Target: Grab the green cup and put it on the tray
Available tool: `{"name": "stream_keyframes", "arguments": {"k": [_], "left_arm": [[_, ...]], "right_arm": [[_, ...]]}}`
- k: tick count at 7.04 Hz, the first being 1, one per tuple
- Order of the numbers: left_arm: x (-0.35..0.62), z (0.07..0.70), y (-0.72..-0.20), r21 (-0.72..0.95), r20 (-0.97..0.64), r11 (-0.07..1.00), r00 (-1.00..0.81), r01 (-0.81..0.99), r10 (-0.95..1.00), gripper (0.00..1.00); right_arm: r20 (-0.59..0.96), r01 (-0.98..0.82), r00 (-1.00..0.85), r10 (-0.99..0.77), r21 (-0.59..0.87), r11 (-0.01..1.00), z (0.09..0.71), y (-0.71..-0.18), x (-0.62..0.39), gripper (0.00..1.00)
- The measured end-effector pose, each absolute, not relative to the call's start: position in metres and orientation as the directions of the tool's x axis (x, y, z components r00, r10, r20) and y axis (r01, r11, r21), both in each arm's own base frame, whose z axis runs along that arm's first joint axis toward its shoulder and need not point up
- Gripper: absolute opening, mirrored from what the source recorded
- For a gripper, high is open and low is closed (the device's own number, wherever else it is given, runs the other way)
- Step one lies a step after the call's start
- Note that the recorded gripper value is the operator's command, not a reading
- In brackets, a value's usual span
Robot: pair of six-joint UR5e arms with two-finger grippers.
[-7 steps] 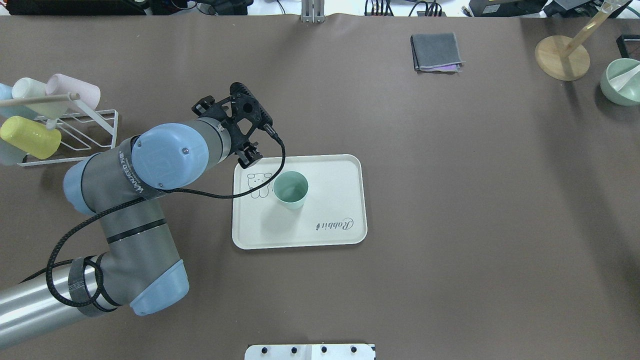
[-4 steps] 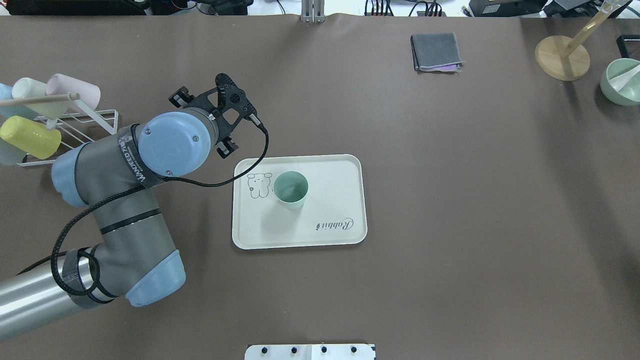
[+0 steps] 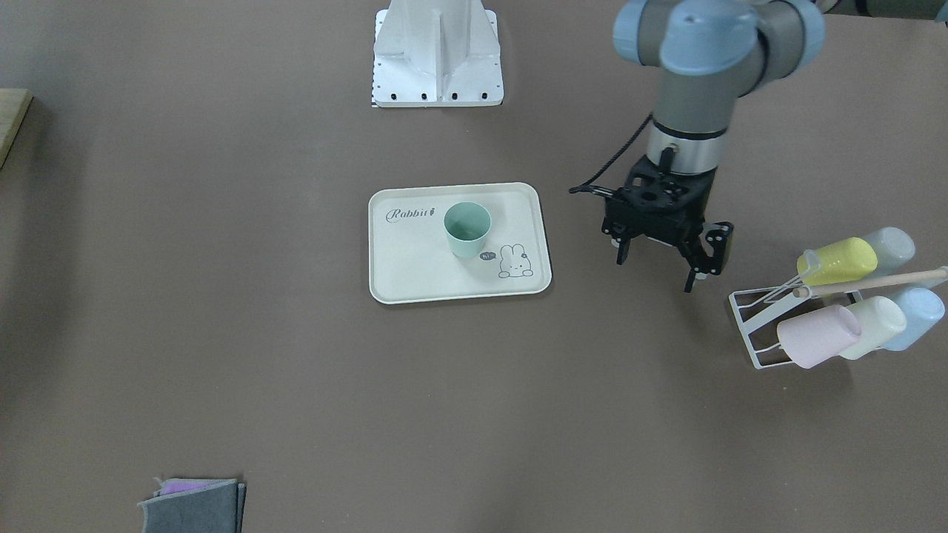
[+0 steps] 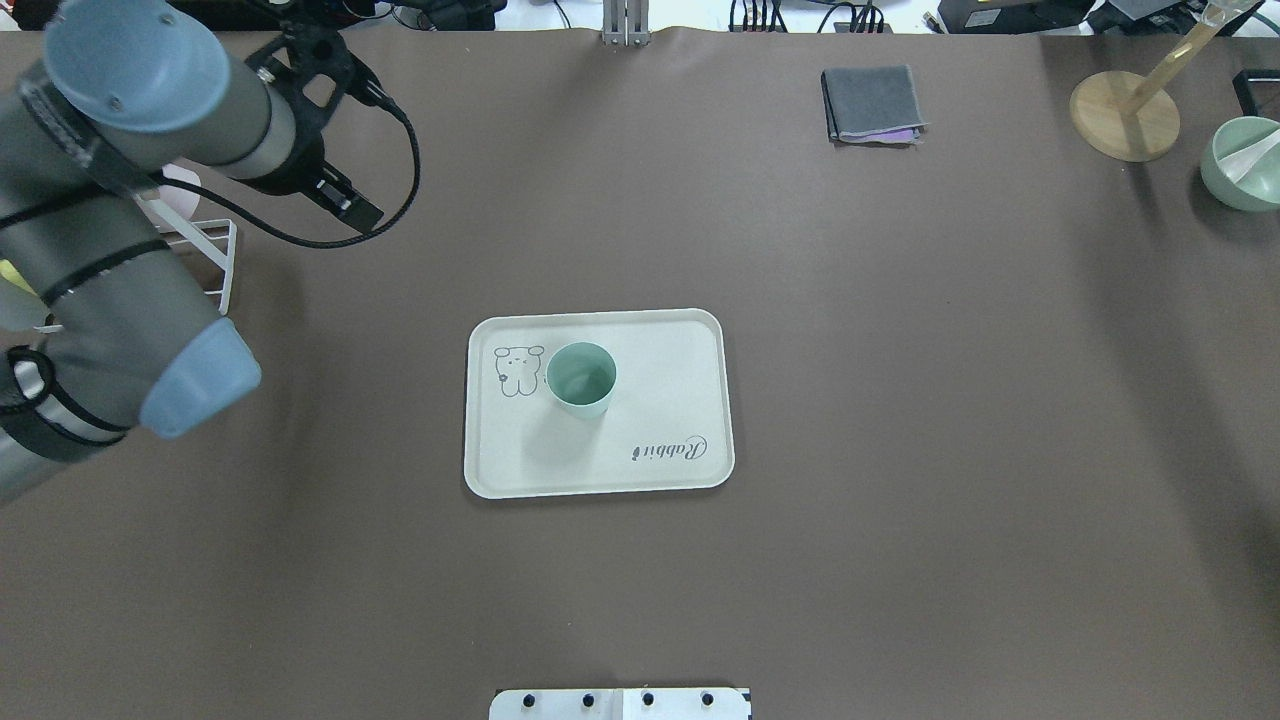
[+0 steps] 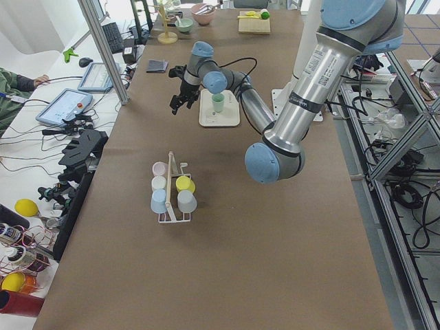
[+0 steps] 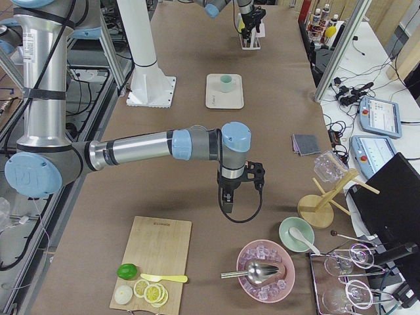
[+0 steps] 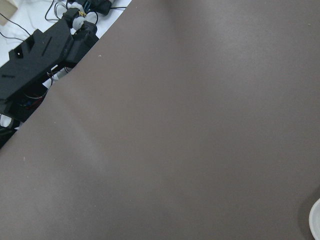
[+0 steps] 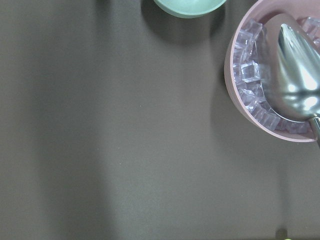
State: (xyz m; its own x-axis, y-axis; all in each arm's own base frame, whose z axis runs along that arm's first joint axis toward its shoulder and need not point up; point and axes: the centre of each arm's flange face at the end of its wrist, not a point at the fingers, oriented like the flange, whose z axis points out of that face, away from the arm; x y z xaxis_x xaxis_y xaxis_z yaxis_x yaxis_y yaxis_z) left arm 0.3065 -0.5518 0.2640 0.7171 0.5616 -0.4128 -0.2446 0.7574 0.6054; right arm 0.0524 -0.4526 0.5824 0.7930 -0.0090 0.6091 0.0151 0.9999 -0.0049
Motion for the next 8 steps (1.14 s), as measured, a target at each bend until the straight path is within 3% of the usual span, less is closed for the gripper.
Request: {"name": "stream_keyframes", "arguments": {"k": [4,6,8], "left_arm": [[0.113,0.378,-0.569,0.336,-0.702,0.939,0.644,-0.076,0.304,0.98],[0.046,0.45,-0.544,0.201,-0.76,0.98,0.63,-0.005,0.159,0.98],[-0.001,0.516,-0.52,0.173,-0.752,0.985,0.643,-0.018,0.144,0.98]], "right_arm": [[0.61,0.012,0.793,-0.015,0.01,1.0,0.582,-0.454,0.052,1.0],[0.61,0.011,0.792,-0.026,0.029,1.0,0.582,-0.455,0.052,1.0],[0.61,0.011,0.792,-0.027,0.03,0.999,0.583,-0.455,0.052,1.0]]}}
